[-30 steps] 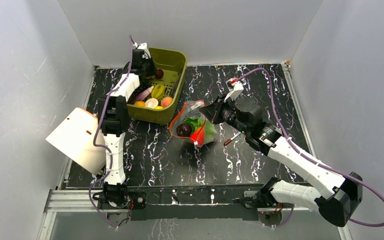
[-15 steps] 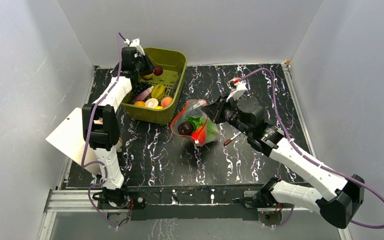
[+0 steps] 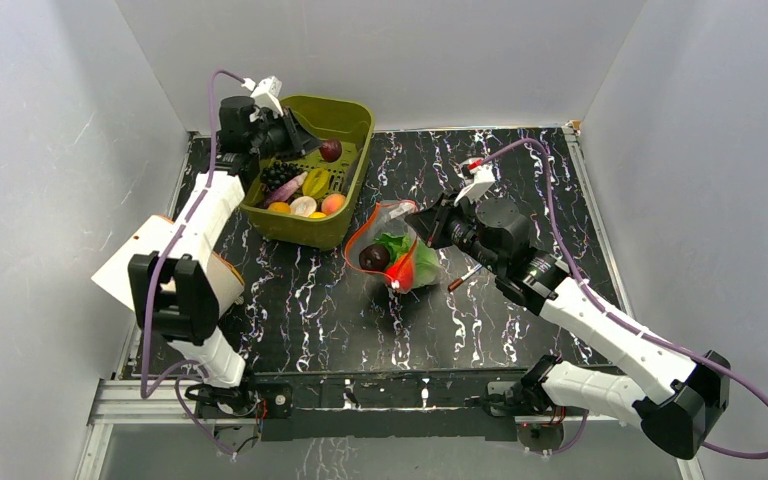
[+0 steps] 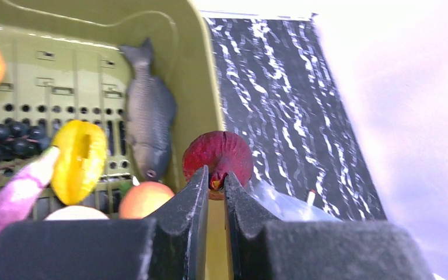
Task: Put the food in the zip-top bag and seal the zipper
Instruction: Pick up the fake fruit from the bin, then place the fake fruit in the zipper food storage bag.
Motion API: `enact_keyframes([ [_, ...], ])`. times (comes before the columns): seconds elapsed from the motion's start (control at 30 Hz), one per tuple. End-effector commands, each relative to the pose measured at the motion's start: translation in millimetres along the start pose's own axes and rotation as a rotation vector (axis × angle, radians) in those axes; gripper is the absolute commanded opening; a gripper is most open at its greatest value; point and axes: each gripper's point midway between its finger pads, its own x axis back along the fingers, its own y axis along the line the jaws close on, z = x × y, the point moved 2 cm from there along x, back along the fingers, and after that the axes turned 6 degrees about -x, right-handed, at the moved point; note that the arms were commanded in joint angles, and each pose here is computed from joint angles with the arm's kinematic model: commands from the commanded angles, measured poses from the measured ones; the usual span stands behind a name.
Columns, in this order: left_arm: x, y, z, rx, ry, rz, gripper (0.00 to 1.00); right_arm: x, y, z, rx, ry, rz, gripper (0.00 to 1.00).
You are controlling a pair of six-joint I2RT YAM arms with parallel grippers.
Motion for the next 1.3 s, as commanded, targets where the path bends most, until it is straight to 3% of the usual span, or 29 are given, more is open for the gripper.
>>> enact_keyframes([
  [0.0, 44, -53, 0, 0.001, 0.008, 0.182, 0.00, 2, 18, -30, 0.013, -0.113, -0.054, 0.00],
  [0.43, 122, -126, 53, 0.009, 0.083, 0.503, 0.00, -3, 20, -29, -0.010, -0.100, -0.055, 0.00],
  [0.67, 132, -166, 84, -0.053, 0.134, 0.623, 0.00, -7, 22, -27, -0.032, -0.091, -0.065, 0.00],
  [1.27, 90, -155, 130, -0.118, 0.197, 0.498, 0.02, -2, 33, -22, -0.046, -0.062, -0.139, 0.00],
])
